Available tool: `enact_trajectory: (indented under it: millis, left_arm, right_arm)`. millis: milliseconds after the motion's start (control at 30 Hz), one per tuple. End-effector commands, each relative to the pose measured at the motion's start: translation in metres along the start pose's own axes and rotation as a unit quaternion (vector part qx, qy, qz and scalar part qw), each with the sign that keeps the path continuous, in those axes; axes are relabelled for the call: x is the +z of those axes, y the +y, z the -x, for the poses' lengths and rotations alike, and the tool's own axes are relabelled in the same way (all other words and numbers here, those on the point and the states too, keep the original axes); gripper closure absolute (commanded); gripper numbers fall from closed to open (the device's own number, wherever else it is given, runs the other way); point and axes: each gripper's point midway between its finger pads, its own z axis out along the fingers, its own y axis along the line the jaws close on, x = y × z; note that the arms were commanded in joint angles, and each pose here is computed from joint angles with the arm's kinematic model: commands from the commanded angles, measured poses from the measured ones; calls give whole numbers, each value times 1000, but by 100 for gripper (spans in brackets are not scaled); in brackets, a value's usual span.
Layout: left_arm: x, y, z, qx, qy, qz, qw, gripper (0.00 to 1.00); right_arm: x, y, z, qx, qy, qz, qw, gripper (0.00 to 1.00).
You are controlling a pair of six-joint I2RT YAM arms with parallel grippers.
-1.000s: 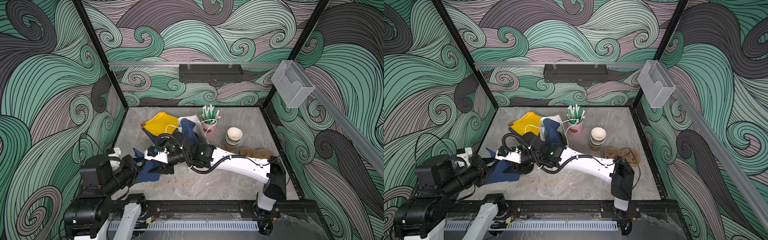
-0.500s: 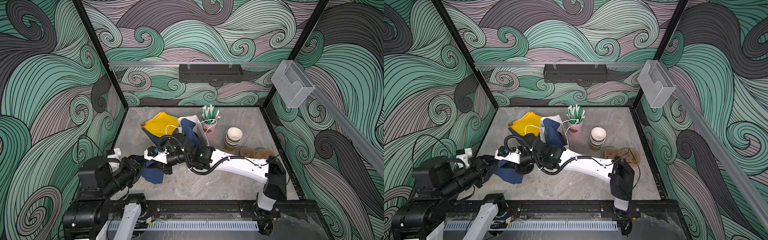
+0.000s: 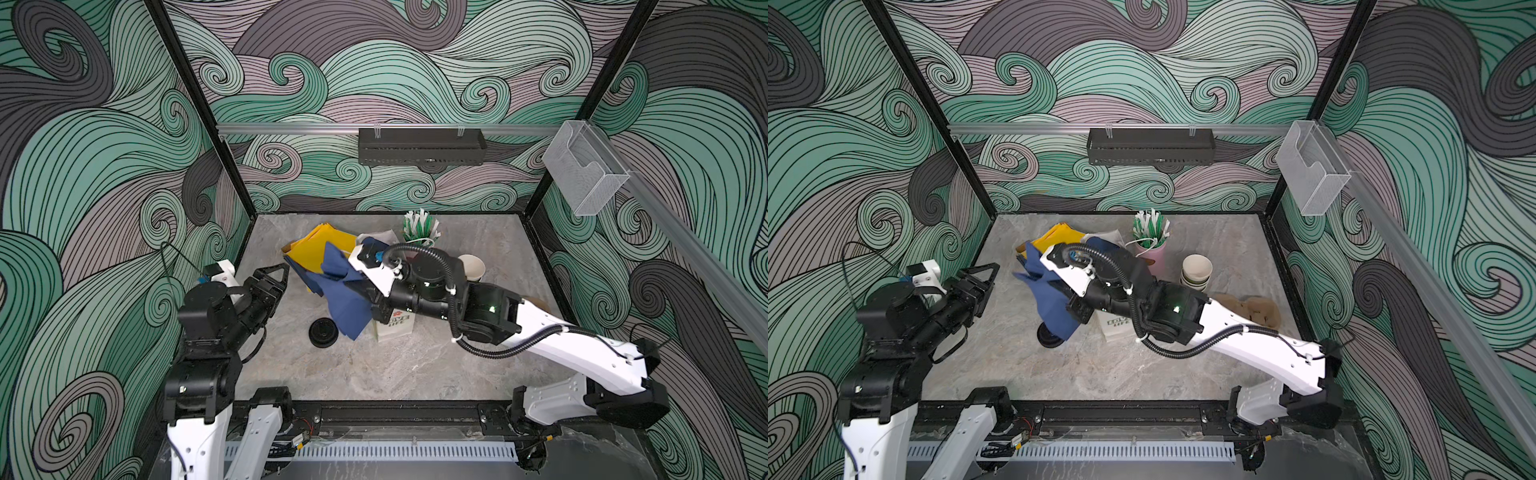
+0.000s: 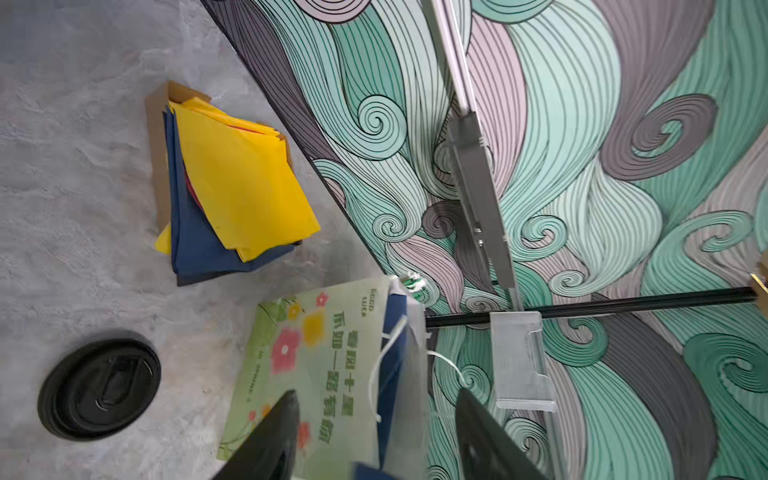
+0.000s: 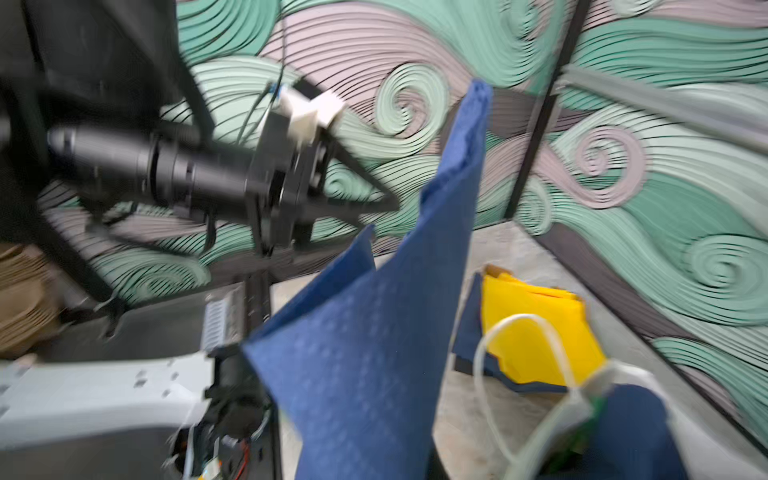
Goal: Pack the takeout coffee
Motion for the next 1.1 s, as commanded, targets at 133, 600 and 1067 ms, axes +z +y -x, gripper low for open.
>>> enact_trajectory:
  millis: [133,600,1067]
  left_arm:
    - [44,-10,10,40,3,-52,998,39]
    - [62,-7,-13,30,75,-69,994,39]
    - [65,1,-10,27,61,-56,996,40]
  right_arm:
    - [-25,-121,-16,82,63,-298,949,100]
    - [33,-130,-127,117,242,-290,919,100]
    - [51,-122,-210,163,388,-264,868,100]
